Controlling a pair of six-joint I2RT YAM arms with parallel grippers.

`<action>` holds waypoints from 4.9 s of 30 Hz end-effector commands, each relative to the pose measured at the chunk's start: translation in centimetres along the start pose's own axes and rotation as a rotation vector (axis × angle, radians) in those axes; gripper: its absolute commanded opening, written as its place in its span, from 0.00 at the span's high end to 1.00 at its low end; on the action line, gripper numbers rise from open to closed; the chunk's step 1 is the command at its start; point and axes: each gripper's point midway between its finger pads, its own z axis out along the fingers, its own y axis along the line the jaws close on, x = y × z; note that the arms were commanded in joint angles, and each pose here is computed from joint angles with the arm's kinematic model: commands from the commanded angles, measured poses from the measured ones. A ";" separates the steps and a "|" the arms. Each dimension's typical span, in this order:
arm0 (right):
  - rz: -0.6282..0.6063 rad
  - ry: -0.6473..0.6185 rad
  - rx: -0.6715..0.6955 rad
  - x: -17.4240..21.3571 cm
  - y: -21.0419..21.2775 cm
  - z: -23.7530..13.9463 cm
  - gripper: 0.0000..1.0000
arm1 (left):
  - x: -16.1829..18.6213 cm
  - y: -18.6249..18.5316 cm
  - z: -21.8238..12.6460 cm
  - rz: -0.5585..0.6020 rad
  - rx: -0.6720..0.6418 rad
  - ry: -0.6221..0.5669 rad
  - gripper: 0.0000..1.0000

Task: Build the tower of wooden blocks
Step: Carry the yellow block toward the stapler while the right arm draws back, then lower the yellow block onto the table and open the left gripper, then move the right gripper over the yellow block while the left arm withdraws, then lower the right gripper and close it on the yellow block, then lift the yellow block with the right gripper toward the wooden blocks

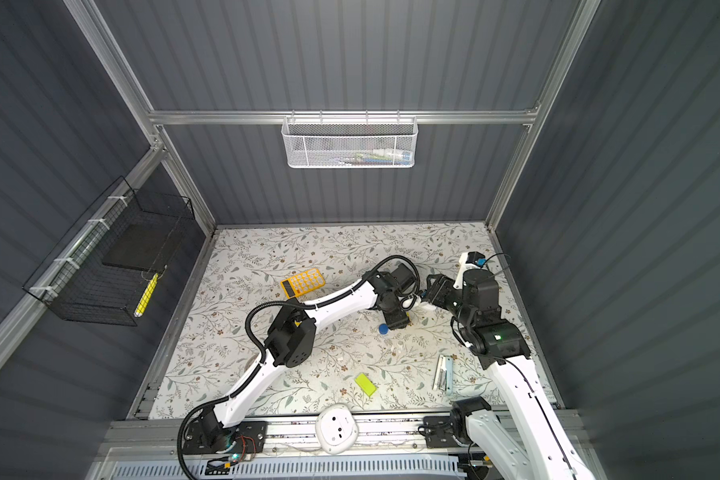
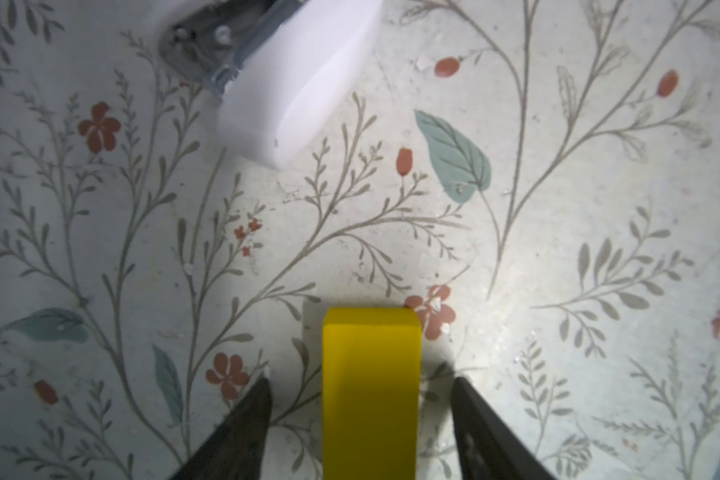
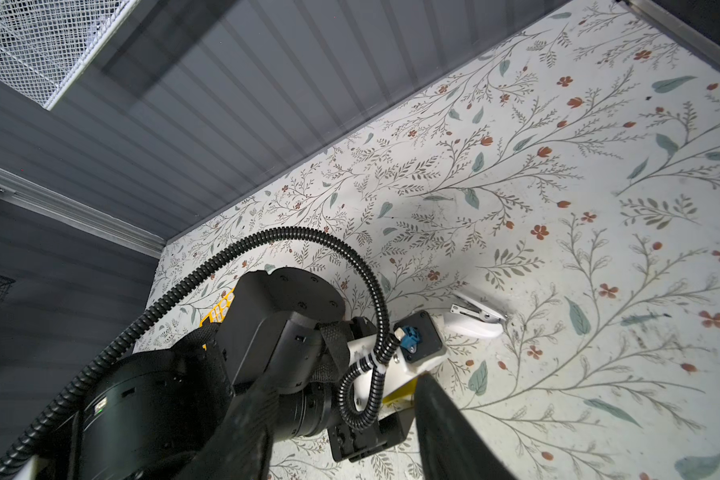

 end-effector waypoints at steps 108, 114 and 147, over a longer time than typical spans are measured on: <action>-0.531 0.935 0.310 20.2 -5.4 15.2 0.27 | 12.6 12.0 -23.7 -0.931 -0.349 -0.528 0.17; -0.541 0.938 0.327 20.6 -5.4 15.2 0.28 | 12.7 12.0 -23.7 -0.930 -0.346 -0.528 0.18; -0.531 0.936 0.373 21.0 -5.4 15.3 0.37 | 13.1 11.9 -24.1 -0.934 -0.345 -0.539 0.17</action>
